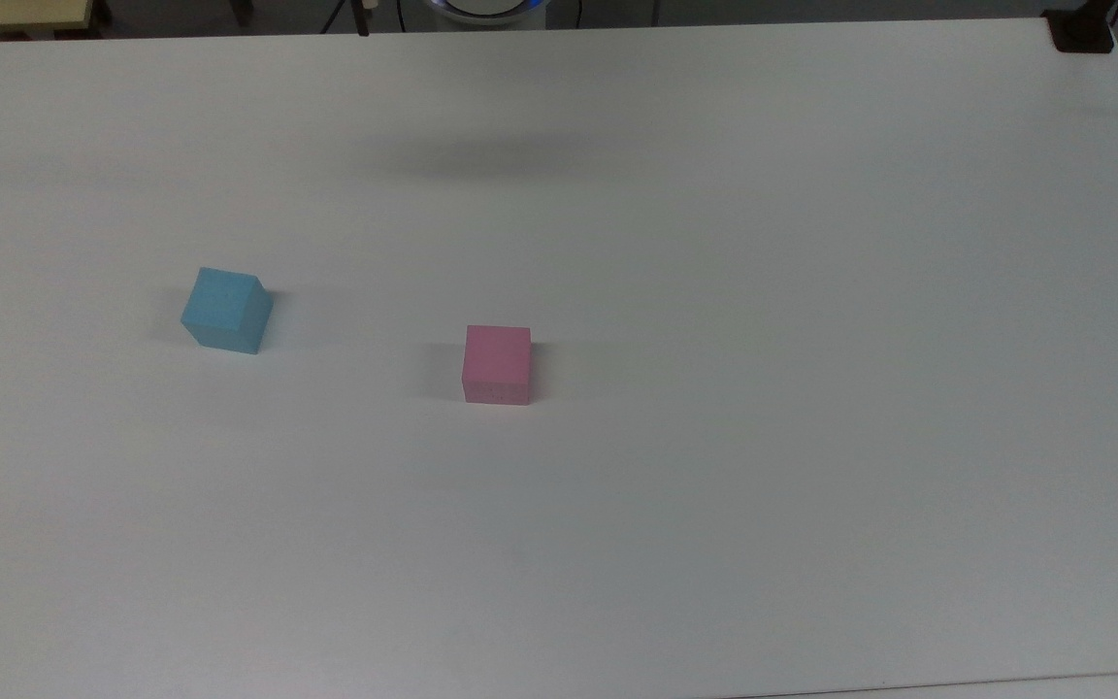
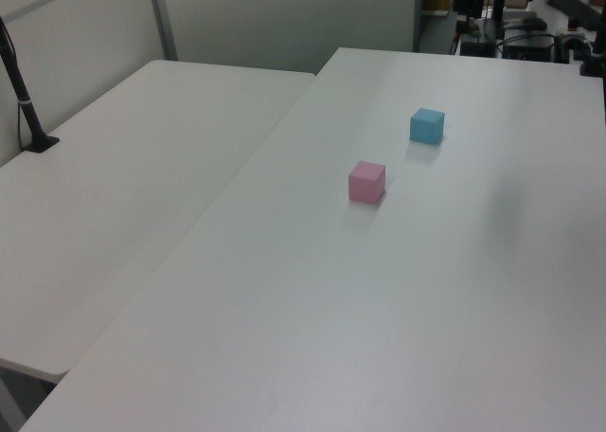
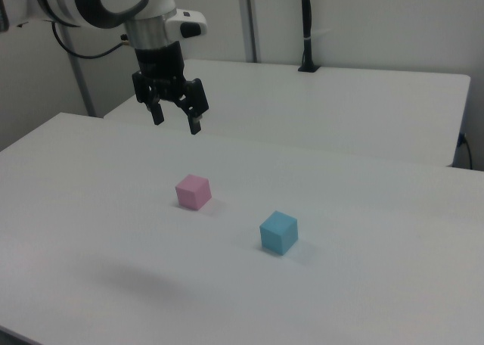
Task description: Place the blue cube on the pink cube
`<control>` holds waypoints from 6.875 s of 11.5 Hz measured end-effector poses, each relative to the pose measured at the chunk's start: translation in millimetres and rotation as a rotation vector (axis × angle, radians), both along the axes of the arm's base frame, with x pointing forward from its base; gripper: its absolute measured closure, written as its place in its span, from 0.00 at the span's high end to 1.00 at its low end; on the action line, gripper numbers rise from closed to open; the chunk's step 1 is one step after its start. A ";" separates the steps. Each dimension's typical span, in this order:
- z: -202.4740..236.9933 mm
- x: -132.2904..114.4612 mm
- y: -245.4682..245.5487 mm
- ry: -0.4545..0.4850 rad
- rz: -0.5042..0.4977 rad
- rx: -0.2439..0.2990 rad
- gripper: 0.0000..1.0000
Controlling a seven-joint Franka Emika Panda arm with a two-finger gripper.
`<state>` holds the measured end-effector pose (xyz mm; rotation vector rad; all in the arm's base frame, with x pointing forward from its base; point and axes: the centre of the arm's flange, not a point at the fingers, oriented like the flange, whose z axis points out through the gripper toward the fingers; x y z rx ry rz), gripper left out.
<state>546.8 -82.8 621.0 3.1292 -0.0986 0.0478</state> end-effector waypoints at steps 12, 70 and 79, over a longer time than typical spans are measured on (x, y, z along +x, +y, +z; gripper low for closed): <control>-2.2 0.5 -0.3 0.004 0.016 0.000 1.00; -174.3 125.8 132.3 -0.064 -0.234 -0.060 1.00; 3.0 22.8 42.5 -0.007 -0.204 -0.076 1.00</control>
